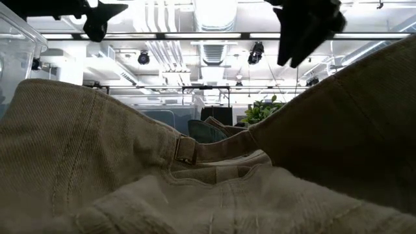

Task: Pick & Place hat
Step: Put the black cap in the top transparent bin

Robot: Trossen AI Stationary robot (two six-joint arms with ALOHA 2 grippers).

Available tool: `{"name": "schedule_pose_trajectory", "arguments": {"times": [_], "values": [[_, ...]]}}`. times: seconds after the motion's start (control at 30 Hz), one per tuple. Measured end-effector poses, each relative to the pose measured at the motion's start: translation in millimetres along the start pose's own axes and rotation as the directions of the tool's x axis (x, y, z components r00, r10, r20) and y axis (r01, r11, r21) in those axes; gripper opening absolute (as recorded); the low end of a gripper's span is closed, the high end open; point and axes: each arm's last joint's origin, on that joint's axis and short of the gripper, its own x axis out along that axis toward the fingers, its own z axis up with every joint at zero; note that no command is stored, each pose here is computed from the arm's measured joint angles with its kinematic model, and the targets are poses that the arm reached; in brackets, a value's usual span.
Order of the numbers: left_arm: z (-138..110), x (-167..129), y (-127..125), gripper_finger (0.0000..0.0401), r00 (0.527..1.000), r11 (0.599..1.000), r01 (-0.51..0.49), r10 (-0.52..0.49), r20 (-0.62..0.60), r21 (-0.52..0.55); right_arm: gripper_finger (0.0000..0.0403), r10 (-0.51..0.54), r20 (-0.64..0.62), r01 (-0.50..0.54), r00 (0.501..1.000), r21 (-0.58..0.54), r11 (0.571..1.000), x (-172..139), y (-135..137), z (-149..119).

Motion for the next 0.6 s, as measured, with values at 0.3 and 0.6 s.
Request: {"name": "schedule_pose_trajectory", "arguments": {"times": [0.3,0.6], "values": [[-16,1,-5,0.0202,0.997,0.996,0.071,-0.069,-0.044,0.045,0.0226,0.128,0.097,-0.151,0.987,0.281,0.948,18,-49,-13],[-16,1,-7,0.0202,0.996,0.996,0.083,-0.081,-0.043,0.043,0.0226,0.188,0.086,-0.207,0.978,0.459,0.864,61,-82,-28]]}}
